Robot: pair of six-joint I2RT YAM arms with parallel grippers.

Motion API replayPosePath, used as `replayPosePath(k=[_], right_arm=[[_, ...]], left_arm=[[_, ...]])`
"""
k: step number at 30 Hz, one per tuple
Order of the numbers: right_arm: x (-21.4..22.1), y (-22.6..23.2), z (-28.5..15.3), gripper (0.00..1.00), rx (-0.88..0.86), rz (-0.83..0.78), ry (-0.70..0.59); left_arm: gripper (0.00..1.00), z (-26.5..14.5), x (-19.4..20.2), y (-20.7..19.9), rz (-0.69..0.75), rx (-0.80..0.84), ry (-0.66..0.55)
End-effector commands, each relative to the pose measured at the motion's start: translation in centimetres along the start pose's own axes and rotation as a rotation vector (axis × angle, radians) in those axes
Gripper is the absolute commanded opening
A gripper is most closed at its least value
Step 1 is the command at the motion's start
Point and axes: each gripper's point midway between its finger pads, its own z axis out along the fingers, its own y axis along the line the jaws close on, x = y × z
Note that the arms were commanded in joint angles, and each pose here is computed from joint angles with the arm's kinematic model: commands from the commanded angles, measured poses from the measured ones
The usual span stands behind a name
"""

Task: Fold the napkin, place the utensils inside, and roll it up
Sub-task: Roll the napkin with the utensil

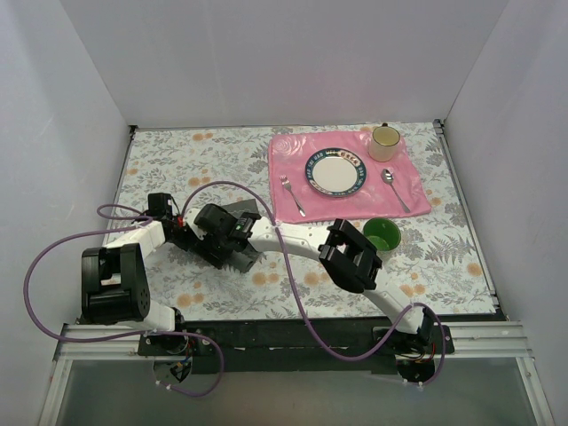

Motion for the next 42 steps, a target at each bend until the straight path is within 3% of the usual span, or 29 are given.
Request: replayPosePath(k=[1, 9, 11, 15, 17, 21, 32, 42], right_arm=[[-0.1, -2.8, 1.1, 0.71, 0.113, -0.024, -0.002], [1.2, -4.6, 2.3, 0.57, 0.208, -0.059, 0.027], [1.1, -5.0, 2.4, 0.47, 0.224, -0.063, 0.026], [1.2, -4.7, 2.6, 0.25, 0.200, -0.051, 0.036], [1.1, -4.6, 2.5, 0.20, 0.177, -0.024, 0.032], [0.7, -3.0, 1.9, 0.06, 0.011, 0.094, 0.014], [-0.3, -2.3, -0.8, 0.01, -0.518, 0.513, -0.046], [0.7, -2.6, -0.7, 0.01, -0.744, 0.704, -0.039]], left_arm=[[0.19, 0.3, 0.9, 0.9, -0.010, -0.029, 0.045], [0.19, 0.0, 0.9, 0.6, -0.006, -0.005, 0.054], [0.23, -0.1, 0.7, 0.5, 0.012, 0.001, 0.049], [0.41, -0.8, 0.3, 0.3, 0.041, 0.005, 0.027], [0.50, -1.3, 0.2, 0.0, 0.049, 0.014, 0.011], [0.57, -1.8, 0.5, -0.2, 0.044, 0.028, 0.012], [0.60, -1.0, 1.1, -0.4, -0.018, 0.069, 0.041], [0.56, 0.5, 0.3, 0.1, -0.021, 0.037, 0.026]])
